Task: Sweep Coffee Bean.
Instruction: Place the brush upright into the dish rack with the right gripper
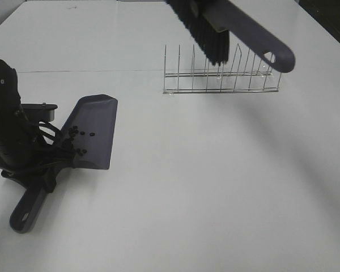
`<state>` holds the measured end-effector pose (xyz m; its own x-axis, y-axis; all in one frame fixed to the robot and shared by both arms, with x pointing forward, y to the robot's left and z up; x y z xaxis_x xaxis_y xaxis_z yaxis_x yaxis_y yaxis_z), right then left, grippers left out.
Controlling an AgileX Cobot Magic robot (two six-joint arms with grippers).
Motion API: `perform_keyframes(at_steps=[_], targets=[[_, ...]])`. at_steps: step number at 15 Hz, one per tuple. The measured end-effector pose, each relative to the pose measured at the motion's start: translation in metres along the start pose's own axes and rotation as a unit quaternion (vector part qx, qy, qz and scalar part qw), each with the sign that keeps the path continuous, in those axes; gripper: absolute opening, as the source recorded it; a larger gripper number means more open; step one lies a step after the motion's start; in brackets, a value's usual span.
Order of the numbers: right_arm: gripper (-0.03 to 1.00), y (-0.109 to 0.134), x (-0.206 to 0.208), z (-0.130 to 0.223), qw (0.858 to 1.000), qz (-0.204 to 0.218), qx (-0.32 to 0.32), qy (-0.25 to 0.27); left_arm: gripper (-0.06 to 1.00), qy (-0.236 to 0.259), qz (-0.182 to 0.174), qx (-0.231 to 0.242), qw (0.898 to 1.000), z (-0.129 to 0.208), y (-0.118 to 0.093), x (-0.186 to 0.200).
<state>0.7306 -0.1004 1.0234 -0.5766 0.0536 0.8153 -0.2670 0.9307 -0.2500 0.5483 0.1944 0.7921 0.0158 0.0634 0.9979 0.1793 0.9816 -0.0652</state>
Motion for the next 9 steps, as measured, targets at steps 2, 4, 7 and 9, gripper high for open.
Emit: perform_keyframes(at_steps=[2, 4, 7, 9], targets=[[0.35, -0.048, -0.005, 0.023, 0.998, 0.006, -0.045, 0.039, 0.26, 0.0, 0.0, 0.0, 1.0, 0.0, 0.0, 0.0], [0.35, -0.074, -0.019, 0.053, 0.994, 0.011, -0.07, 0.089, 0.26, 0.0, 0.0, 0.0, 1.0, 0.0, 0.0, 0.0], [0.35, -0.086, -0.043, 0.107, 0.98, 0.012, -0.094, 0.174, 0.26, 0.0, 0.0, 0.0, 1.0, 0.0, 0.0, 0.0], [0.35, -0.092, -0.056, 0.139, 0.969, 0.013, -0.101, 0.223, 0.26, 0.0, 0.0, 0.0, 1.0, 0.0, 0.0, 0.0]])
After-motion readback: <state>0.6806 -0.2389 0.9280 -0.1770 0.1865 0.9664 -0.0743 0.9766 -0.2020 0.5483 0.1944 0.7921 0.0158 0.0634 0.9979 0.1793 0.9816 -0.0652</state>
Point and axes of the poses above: a point on each arm's last joint axis where the gripper is mounted, x pointing back along that axis away from the gripper, y along the wrist's bending axis when the last joint is at zero, z = x × y, the point moved 8 cm from there along -x, pointing out along that axis toward the gripper, and after that the axes turned 7 degrees about -x, right-handed, at the moved point
